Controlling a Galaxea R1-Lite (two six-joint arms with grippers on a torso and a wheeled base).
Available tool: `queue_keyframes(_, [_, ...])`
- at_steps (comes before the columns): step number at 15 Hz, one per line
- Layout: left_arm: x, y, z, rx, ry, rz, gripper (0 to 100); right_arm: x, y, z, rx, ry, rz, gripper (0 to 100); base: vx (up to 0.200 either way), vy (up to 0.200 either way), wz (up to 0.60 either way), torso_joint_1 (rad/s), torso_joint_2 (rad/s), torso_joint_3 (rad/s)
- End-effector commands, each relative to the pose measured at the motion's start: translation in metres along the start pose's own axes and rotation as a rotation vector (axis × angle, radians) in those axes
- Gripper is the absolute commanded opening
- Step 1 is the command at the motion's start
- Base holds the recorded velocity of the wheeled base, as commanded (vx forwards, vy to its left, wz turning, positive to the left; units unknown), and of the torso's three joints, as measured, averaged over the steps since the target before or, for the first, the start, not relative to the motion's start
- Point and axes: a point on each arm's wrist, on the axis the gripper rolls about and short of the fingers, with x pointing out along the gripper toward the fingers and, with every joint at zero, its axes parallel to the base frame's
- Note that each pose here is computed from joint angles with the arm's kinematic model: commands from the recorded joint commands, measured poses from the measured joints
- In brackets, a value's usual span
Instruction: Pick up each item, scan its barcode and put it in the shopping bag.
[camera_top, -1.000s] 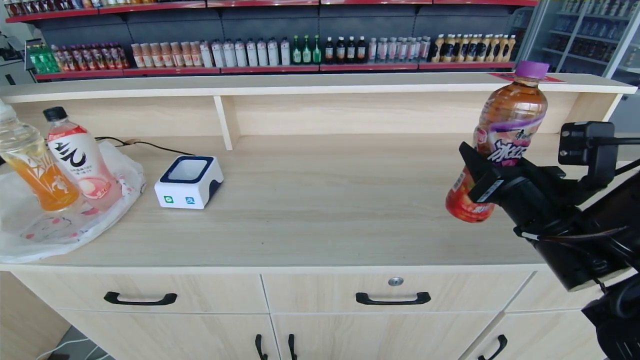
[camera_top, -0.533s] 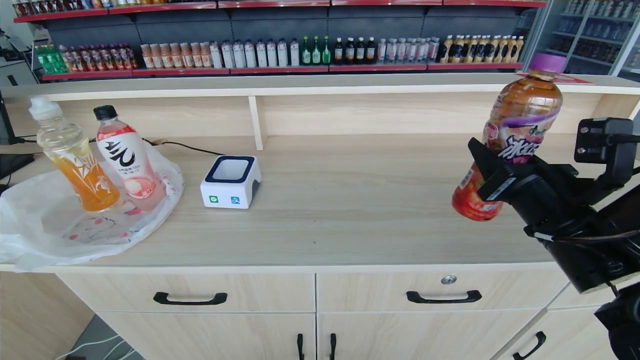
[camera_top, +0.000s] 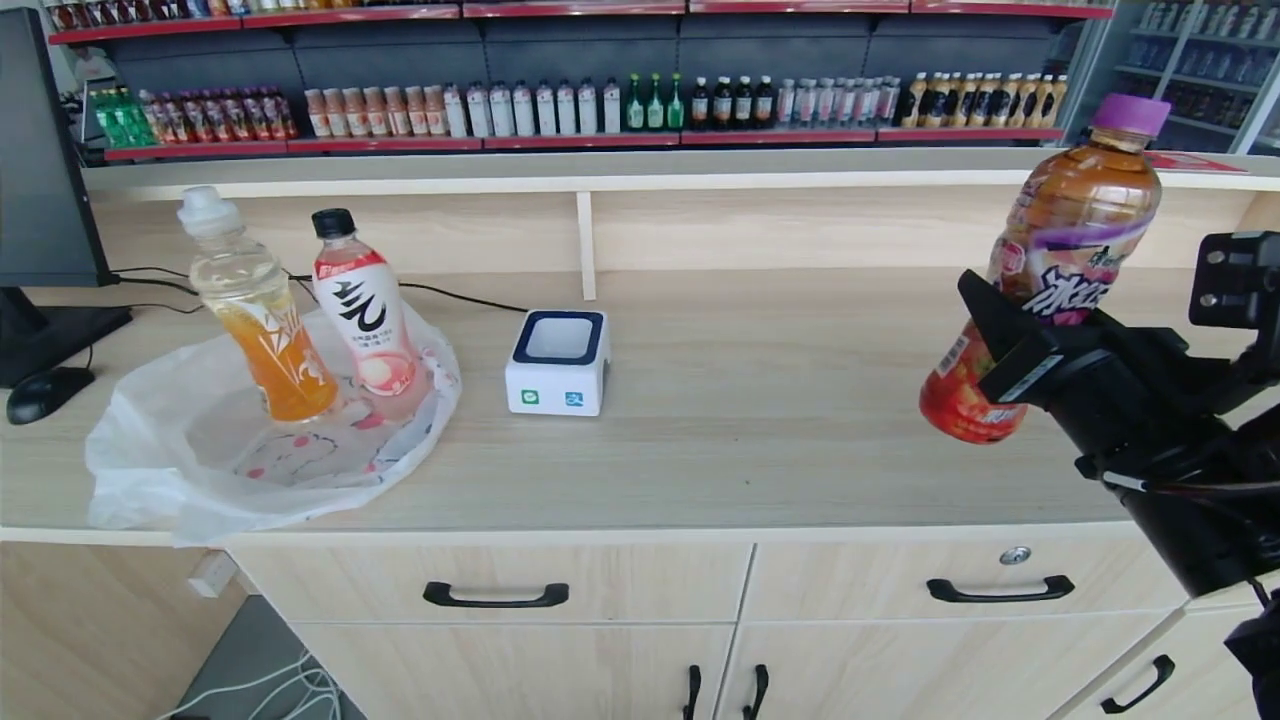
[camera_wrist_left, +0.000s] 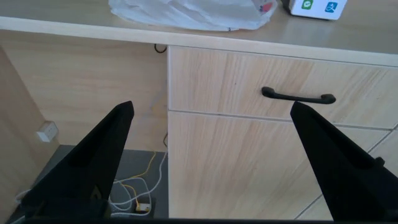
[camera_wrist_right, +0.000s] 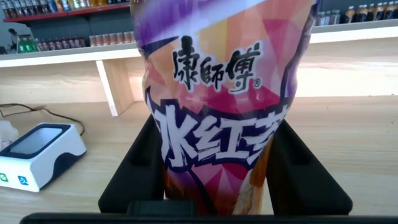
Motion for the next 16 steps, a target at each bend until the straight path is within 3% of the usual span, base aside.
queue_keyframes(1, [0.0,0.0,0.0001,0.0,-0.001,0.0,100,-0.0017,0.0,0.0033,0.001,-0.01,0.003,0,0.0,0.2,0.0,0.002,0.0,0.002])
queue_keyframes(12, [0.0001,0.0,0.0001,-0.003,0.001,0.0,100,-0.006,-0.0005,0.0095,0.005,-0.026,0.007,0,0.0,0.2,0.0,0.003,0.0,0.002])
queue_keyframes(16, [0.0,0.0,0.0001,0.014,-0.001,-0.001,100,-0.0113,-0.0018,0.0074,-0.001,-0.01,0.009,0,0.0,0.0,0.0,0.0,0.0,0.0])
